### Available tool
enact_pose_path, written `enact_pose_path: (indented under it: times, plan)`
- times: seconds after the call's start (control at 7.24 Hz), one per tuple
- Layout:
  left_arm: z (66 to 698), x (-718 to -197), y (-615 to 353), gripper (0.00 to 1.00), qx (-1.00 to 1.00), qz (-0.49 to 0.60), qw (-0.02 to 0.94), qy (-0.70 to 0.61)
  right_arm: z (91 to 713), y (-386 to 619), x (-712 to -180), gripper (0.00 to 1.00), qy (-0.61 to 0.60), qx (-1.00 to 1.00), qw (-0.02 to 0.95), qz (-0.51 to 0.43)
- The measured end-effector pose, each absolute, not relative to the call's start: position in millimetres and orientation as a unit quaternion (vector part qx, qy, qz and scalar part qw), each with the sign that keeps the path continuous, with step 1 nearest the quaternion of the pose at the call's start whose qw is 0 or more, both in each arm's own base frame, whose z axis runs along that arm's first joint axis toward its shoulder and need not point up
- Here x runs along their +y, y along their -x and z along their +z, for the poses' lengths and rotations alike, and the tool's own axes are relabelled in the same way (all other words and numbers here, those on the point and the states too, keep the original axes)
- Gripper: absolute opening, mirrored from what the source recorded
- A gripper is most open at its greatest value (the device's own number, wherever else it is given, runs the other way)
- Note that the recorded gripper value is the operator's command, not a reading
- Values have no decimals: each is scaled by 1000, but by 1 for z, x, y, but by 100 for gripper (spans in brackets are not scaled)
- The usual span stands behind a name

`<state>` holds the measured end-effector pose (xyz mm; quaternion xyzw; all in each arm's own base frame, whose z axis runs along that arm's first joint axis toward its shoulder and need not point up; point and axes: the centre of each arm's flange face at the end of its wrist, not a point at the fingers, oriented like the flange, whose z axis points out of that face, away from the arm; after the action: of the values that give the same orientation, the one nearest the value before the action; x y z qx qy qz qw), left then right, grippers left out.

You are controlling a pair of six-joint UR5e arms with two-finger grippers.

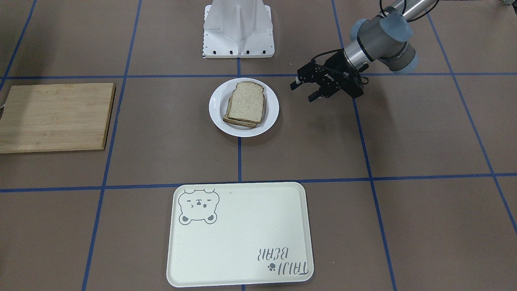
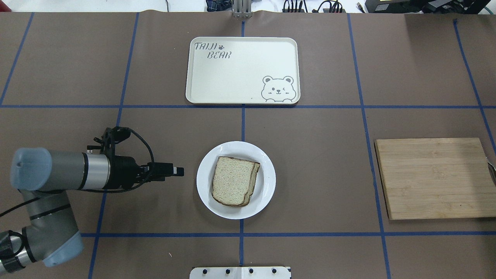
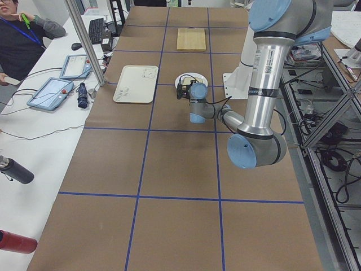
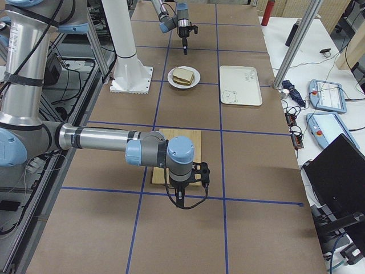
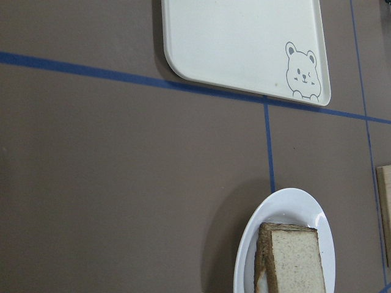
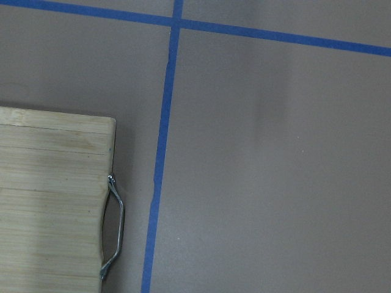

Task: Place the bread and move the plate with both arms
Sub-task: 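Move the left gripper toward the rim of the white plate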

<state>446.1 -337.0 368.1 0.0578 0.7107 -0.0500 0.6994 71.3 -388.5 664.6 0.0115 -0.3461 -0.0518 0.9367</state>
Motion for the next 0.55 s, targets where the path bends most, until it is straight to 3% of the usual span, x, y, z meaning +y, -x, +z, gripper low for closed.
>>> enact_pose_path:
  times: [0.28, 0.55]
  plan:
    - [364, -326, -482, 58, 725, -72, 684, -45, 664, -71, -389, 100, -12, -346, 937, -52]
    - [363, -324, -491, 58, 727, -77, 681, -43, 663, -71, -390, 100, -13, -346, 937, -52]
